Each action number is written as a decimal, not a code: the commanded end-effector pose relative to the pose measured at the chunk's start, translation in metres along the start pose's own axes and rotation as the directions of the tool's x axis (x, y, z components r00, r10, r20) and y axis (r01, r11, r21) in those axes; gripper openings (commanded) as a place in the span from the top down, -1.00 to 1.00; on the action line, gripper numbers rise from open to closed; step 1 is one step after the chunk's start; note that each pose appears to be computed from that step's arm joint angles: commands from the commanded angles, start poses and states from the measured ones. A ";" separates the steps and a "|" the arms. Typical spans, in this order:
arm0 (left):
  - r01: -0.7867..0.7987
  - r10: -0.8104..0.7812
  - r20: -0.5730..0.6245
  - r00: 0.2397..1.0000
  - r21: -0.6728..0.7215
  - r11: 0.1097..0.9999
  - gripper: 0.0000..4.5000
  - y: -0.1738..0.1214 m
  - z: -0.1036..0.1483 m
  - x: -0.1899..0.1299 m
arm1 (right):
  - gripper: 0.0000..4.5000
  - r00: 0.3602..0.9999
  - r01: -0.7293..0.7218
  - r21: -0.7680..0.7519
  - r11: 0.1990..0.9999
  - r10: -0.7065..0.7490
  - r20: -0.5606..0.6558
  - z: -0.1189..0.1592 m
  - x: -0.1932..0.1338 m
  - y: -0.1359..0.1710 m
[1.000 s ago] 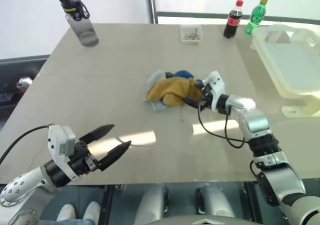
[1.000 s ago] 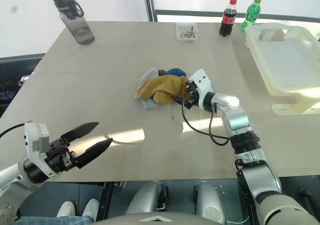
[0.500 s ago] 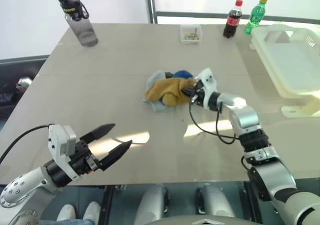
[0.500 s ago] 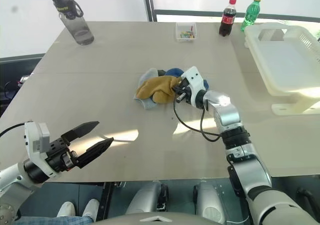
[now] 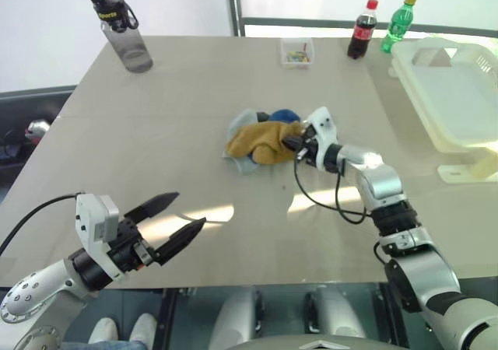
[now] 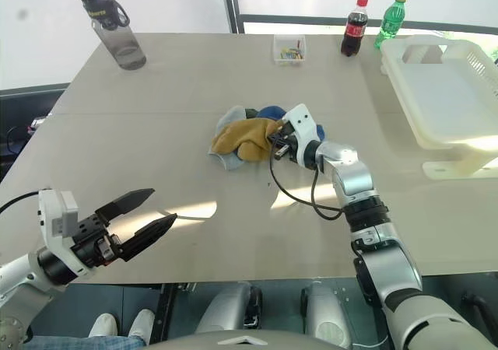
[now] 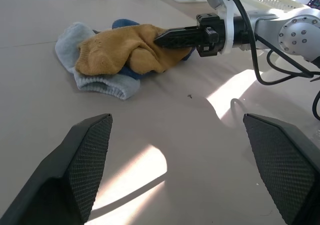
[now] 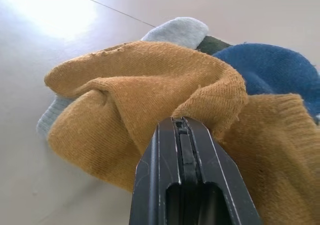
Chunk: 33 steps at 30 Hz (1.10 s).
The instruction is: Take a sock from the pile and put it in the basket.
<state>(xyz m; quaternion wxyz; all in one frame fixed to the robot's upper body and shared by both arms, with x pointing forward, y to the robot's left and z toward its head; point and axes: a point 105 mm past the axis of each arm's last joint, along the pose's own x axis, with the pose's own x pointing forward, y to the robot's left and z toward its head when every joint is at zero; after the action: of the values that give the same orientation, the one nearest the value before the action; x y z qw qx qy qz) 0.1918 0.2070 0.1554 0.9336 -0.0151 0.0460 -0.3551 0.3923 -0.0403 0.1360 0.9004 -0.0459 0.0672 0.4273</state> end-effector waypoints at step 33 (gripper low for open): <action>0.019 -0.019 0.002 1.000 0.034 0.999 -1.00 -0.004 0.005 -0.001 | 0.56 0.999 0.006 -0.064 0.998 -0.004 0.042 0.011 0.000 0.004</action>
<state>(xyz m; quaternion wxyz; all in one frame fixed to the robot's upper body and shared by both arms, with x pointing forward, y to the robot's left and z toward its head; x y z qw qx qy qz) 0.1908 0.2061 0.1537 0.9318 -0.0149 0.0511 -0.3591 0.3937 -0.0381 0.1377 0.9037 -0.0684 0.0518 0.4194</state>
